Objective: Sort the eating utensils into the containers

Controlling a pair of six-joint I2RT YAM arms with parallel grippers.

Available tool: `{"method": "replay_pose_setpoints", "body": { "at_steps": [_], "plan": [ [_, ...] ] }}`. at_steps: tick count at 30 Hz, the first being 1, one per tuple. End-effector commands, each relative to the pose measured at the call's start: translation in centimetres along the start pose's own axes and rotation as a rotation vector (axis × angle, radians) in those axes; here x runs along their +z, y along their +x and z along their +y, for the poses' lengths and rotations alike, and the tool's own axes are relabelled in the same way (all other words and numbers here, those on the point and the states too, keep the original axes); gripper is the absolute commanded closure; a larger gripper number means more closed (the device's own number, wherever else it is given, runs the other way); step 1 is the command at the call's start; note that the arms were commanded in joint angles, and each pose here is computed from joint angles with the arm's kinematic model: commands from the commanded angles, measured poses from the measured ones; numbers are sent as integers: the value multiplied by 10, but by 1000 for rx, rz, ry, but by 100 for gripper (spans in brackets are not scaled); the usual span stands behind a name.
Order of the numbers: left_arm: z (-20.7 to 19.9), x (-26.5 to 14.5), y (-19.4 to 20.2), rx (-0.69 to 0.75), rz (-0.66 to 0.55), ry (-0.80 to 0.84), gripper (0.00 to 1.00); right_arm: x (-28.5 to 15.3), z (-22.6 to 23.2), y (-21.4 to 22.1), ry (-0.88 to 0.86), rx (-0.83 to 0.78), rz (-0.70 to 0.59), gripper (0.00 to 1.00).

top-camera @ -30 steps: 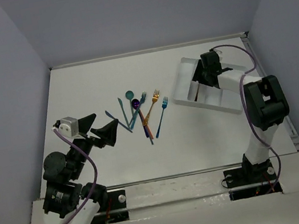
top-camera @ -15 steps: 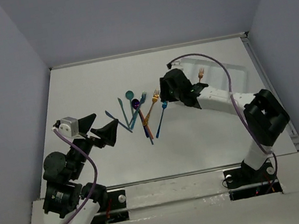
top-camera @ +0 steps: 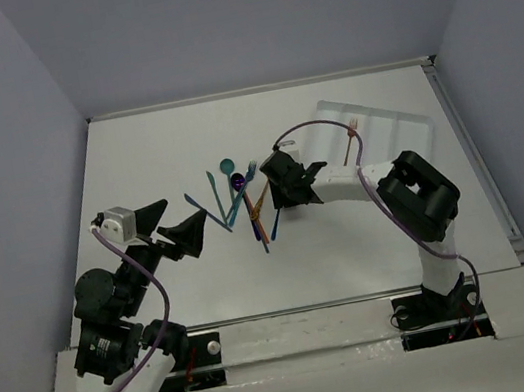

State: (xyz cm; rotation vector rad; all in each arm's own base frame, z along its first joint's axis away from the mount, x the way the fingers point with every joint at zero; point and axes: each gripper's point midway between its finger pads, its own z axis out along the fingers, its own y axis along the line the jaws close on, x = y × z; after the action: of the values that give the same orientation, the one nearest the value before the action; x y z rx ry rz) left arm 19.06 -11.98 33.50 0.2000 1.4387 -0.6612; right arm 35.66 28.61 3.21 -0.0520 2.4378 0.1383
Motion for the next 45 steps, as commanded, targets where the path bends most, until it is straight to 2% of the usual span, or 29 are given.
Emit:
{"method": "replay_pose_setpoints", "body": {
  "at_steps": [1,8,17,22,27,32,35,36,38,42,45],
  "plan": [
    [-9,-4,-24,8,-71,29,1,8,7,1,17,10,5,47],
    [-11,-5,-24,7,-72,35,1,11,5,-2,44,0,4,50],
    [-11,-5,-24,7,-73,39,1,-24,21,-45,-50,18,-103,49],
    [-11,-4,-24,7,-73,37,1,-2,25,-31,-31,-17,-44,46],
    [-13,-4,-24,5,-70,44,1,20,22,-17,21,-46,4,49],
    [-13,-5,-24,5,-72,43,1,25,16,-12,50,-49,11,62],
    [-12,-5,-24,5,-72,41,1,26,13,-8,63,-56,19,81],
    [-12,-6,-24,5,-73,39,1,25,11,-8,73,-57,20,91],
    [-12,-6,-24,5,-72,37,1,24,9,-8,76,-50,14,100],
    [-11,-5,-23,5,-69,36,1,7,7,-21,62,-24,-32,100],
    [-12,-5,-23,5,-69,37,1,-20,9,-46,23,6,-108,100]
  ]
}}
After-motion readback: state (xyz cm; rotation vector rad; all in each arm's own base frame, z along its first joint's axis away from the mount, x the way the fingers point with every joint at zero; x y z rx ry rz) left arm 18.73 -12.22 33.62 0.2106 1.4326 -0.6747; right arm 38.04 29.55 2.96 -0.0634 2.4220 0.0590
